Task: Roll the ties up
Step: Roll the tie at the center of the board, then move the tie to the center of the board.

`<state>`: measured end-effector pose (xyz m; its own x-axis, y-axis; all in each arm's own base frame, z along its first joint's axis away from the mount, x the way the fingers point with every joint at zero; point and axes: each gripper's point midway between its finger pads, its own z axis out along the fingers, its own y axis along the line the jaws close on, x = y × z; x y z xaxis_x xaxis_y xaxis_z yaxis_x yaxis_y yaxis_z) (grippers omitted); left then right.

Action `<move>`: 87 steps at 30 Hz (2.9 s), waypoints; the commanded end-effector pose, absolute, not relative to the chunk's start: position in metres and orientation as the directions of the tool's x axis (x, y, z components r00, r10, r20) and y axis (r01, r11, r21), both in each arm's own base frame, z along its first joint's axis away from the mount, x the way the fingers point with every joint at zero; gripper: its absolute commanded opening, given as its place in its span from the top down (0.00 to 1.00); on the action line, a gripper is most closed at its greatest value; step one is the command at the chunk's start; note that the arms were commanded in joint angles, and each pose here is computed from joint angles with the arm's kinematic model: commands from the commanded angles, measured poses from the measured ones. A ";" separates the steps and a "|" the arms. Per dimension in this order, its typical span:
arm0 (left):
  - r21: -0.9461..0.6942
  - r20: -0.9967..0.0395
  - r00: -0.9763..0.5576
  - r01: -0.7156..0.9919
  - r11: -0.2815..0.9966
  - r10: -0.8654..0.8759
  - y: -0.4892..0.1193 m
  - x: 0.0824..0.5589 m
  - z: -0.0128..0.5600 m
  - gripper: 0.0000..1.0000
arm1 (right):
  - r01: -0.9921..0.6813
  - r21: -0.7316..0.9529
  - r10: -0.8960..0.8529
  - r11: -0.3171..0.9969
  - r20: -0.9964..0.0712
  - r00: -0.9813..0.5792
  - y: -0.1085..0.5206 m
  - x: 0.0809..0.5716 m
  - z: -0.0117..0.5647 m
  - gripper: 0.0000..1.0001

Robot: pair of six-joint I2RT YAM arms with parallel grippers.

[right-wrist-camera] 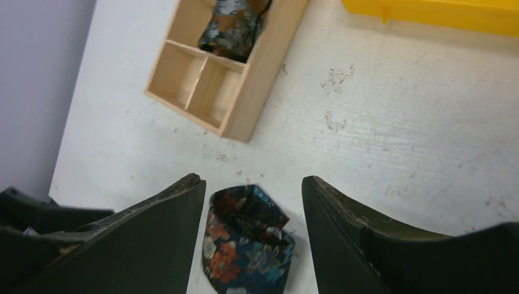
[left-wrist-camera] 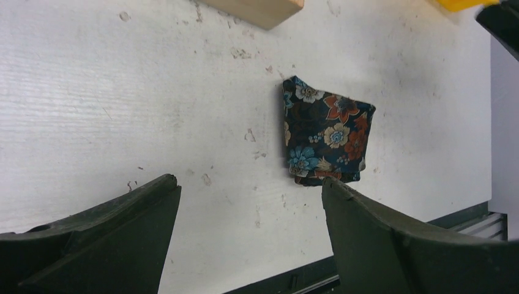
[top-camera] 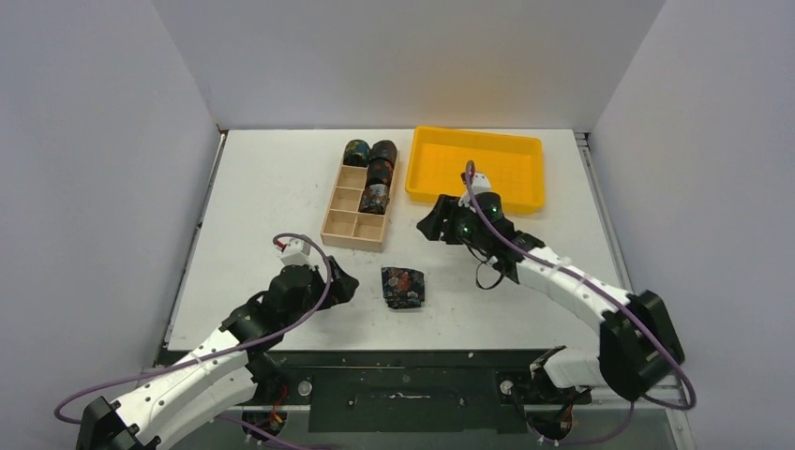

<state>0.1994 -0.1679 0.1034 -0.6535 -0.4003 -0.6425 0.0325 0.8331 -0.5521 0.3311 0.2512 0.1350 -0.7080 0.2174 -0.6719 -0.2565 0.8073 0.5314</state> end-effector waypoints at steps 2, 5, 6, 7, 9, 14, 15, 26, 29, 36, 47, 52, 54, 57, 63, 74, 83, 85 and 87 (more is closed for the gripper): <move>-0.539 -0.683 -0.586 0.003 0.842 -0.436 -0.158 0.216 0.132 0.16 | -0.381 0.401 0.097 0.833 -0.784 -0.614 0.243 0.263 0.152 0.49; -0.538 -0.680 -0.586 -0.009 0.843 -0.440 -0.155 0.216 0.128 0.16 | -0.408 0.358 0.037 0.840 -0.787 -0.615 0.243 0.213 0.132 0.63; -0.541 -0.679 -0.584 -0.011 0.841 -0.445 -0.155 0.216 0.128 0.16 | -0.399 0.353 0.034 0.846 -0.784 -0.620 0.240 0.202 0.122 0.68; -0.545 -0.677 -0.582 -0.015 0.838 -0.450 -0.154 0.217 0.127 0.16 | -0.400 0.355 0.032 0.845 -0.781 -0.624 0.239 0.191 0.113 0.72; -0.552 -0.672 -0.583 -0.016 0.834 -0.456 -0.155 0.217 0.127 0.16 | -0.393 0.368 0.039 0.843 -0.770 -0.637 0.239 0.173 0.095 0.78; -0.559 -0.657 -0.600 -0.019 0.829 -0.456 -0.157 0.215 0.126 0.17 | -0.449 0.397 -0.005 0.801 -0.745 -0.667 0.267 0.144 0.077 0.84; -0.562 -0.653 -0.603 -0.020 0.827 -0.458 -0.157 0.214 0.125 0.17 | -0.452 0.395 -0.015 0.800 -0.740 -0.672 0.270 0.141 0.073 0.85; -0.574 -0.639 -0.606 -0.033 0.818 -0.473 -0.154 0.209 0.118 0.17 | -0.321 0.242 -0.034 0.916 -0.748 -0.663 0.284 0.177 0.034 0.85; -0.573 -0.638 -0.609 -0.033 0.819 -0.471 -0.153 0.209 0.116 0.17 | -0.313 0.214 -0.045 0.925 -0.757 -0.652 0.290 0.193 0.033 0.86; -0.580 -0.624 -0.625 -0.033 0.814 -0.470 -0.157 0.208 0.110 0.17 | -0.288 0.196 -0.051 0.937 -0.740 -0.670 0.292 0.222 0.018 0.86; -0.552 -0.652 -0.607 -0.031 0.834 -0.454 -0.154 0.217 0.118 0.17 | -0.339 0.242 -0.059 0.909 -0.731 -0.680 0.331 0.236 0.018 0.86; -0.533 -0.668 -0.597 -0.032 0.845 -0.444 -0.149 0.219 0.122 0.17 | -0.326 0.248 -0.049 0.912 -0.723 -0.689 0.336 0.237 0.013 0.86; -0.534 -0.669 -0.594 -0.034 0.845 -0.446 -0.148 0.219 0.122 0.17 | -0.318 0.257 -0.038 0.913 -0.720 -0.693 0.340 0.240 0.012 0.86; -0.533 -0.665 -0.598 -0.039 0.845 -0.447 -0.148 0.219 0.119 0.17 | -0.308 0.284 -0.012 0.908 -0.717 -0.697 0.352 0.245 0.012 0.86; -0.537 -0.654 -0.609 -0.044 0.842 -0.449 -0.148 0.217 0.115 0.17 | -0.229 0.324 0.065 0.918 -0.692 -0.719 0.362 0.263 0.008 0.86; -0.545 -0.663 -0.595 -0.034 0.838 -0.455 -0.143 0.213 0.125 0.17 | -0.357 0.286 -0.067 0.889 -0.691 -0.720 0.367 0.221 0.013 0.82; -0.570 -0.658 -0.587 -0.020 0.821 -0.471 -0.144 0.210 0.133 0.17 | -0.360 0.270 -0.088 0.893 -0.680 -0.728 0.385 0.222 0.014 0.84; -0.567 -0.655 -0.591 -0.026 0.823 -0.470 -0.143 0.209 0.131 0.17 | -0.310 0.252 -0.062 0.917 -0.677 -0.733 0.380 0.237 0.008 0.85; -0.568 -0.653 -0.593 -0.029 0.822 -0.472 -0.142 0.208 0.131 0.17 | -0.280 0.252 -0.040 0.927 -0.673 -0.739 0.380 0.248 0.004 0.86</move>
<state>0.2040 -0.1395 0.1087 -0.6153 -0.4543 -0.6442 -0.0525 0.8390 -0.5416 0.2248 0.3920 0.0179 -0.7217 -0.0614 -0.6895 -0.3608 0.8834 0.2990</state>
